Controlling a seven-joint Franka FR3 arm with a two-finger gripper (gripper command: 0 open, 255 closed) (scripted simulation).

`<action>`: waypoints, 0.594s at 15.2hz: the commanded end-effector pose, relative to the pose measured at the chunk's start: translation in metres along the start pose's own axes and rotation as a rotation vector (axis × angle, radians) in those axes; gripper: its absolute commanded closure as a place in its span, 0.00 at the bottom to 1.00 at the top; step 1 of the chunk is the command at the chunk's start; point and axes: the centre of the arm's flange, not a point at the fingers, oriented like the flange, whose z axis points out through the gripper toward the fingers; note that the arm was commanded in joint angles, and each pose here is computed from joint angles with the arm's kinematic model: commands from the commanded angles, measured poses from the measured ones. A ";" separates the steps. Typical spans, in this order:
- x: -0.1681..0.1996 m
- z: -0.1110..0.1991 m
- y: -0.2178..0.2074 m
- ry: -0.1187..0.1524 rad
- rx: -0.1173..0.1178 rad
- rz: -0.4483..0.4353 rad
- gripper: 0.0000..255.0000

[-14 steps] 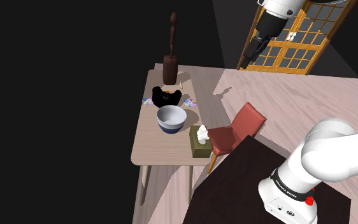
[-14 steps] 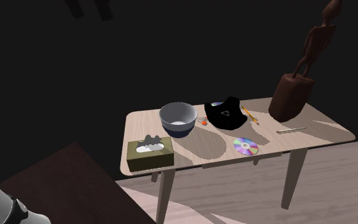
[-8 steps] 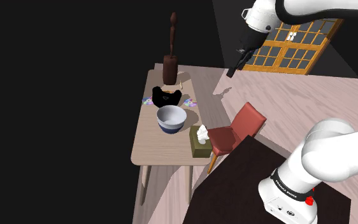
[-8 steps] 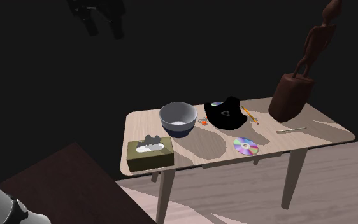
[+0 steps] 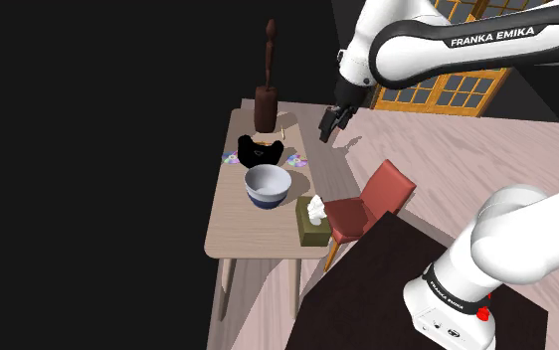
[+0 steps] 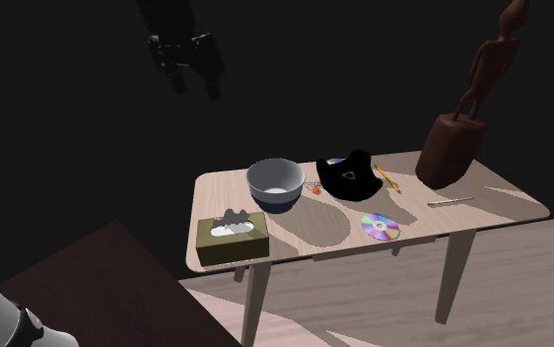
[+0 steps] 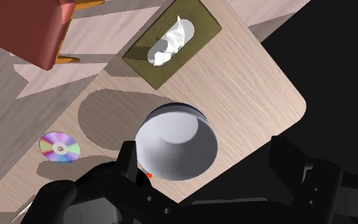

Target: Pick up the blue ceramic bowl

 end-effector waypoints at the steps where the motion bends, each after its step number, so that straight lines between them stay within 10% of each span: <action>1: 0.010 0.023 -0.013 0.003 -0.009 0.001 0.00; 9: 0.059 0.113 -0.044 0.003 -0.047 0.004 0.00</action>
